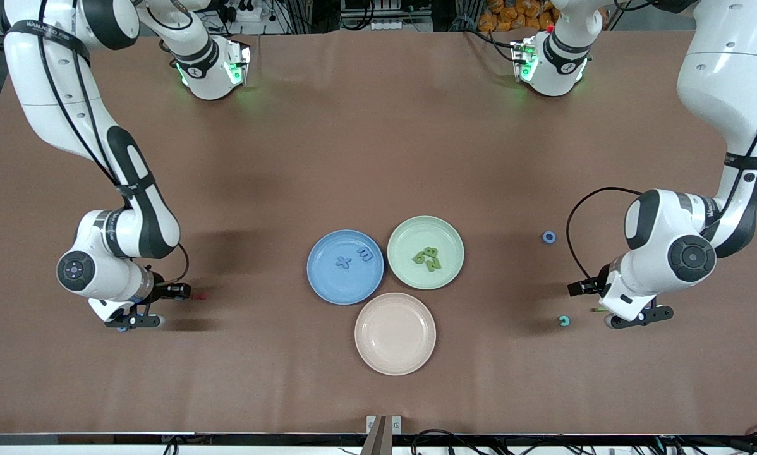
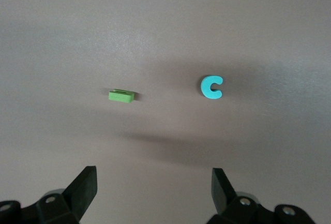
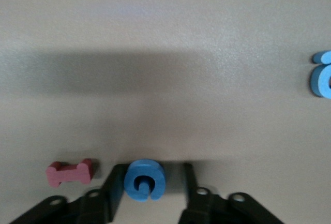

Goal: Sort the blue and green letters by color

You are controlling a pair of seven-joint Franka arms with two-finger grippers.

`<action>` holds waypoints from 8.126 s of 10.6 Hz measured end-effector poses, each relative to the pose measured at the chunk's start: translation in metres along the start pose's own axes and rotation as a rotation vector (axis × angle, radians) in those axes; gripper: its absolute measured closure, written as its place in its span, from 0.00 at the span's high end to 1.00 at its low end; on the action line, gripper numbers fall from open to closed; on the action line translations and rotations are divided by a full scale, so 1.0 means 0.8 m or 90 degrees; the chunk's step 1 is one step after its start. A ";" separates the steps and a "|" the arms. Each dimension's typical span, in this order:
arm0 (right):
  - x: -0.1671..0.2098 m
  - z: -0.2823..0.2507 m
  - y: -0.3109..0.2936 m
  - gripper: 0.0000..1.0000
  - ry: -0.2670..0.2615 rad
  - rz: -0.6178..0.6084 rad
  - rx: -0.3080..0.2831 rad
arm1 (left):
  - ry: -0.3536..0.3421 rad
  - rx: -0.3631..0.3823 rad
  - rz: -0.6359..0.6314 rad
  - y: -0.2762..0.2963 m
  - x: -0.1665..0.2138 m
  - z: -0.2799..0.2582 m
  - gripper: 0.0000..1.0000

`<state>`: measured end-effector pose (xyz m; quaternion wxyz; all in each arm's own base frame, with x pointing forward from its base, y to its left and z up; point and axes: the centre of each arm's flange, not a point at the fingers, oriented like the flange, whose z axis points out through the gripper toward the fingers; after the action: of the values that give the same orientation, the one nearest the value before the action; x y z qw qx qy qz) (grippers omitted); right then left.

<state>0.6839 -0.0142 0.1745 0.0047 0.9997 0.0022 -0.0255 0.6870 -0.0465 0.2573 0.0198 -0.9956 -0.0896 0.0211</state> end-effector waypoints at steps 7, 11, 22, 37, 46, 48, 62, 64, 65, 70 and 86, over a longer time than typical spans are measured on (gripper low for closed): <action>0.013 -0.027 -0.064 0.34 -0.010 -0.039 0.001 | 0.017 0.050 0.053 0.002 0.002 0.035 0.99; 0.003 -0.048 -0.145 0.34 -0.072 0.027 0.014 | 0.016 0.059 0.119 -0.005 0.004 0.050 0.99; -0.078 -0.121 -0.434 0.34 -0.120 0.317 0.089 | 0.038 0.040 0.199 -0.031 0.020 0.068 0.98; 0.022 -0.097 -0.118 1.00 -0.033 0.062 0.028 | 0.079 0.020 0.223 -0.048 0.034 0.078 0.85; 0.075 -0.060 0.089 1.00 0.107 -0.056 -0.070 | 0.086 0.014 0.225 -0.047 0.037 0.084 0.64; 0.078 -0.038 0.122 1.00 0.110 -0.046 -0.071 | 0.087 0.014 0.225 -0.047 0.037 0.084 0.56; 0.072 -0.004 0.152 0.56 0.081 -0.086 -0.022 | 0.106 -0.085 0.208 0.049 0.025 0.017 0.27; 0.072 -0.007 0.153 0.29 0.084 -0.110 -0.015 | 0.100 -0.106 0.181 0.074 0.017 0.008 0.27; 0.072 -0.007 0.153 0.27 0.084 -0.114 -0.015 | 0.097 -0.121 0.158 0.092 0.011 0.001 0.27; 0.079 -0.015 0.111 0.27 0.076 -0.143 0.013 | 0.074 -0.172 0.035 0.248 -0.055 -0.036 0.27; -0.025 -0.086 -0.449 0.27 -0.106 0.347 0.145 | 0.169 -0.130 -0.111 0.281 -0.091 -0.215 1.00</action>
<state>0.6655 0.3456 0.2408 -0.1009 0.9519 -0.2695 -0.1051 0.6630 -0.2867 0.4225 -0.0683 -0.9748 -0.1740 -0.1215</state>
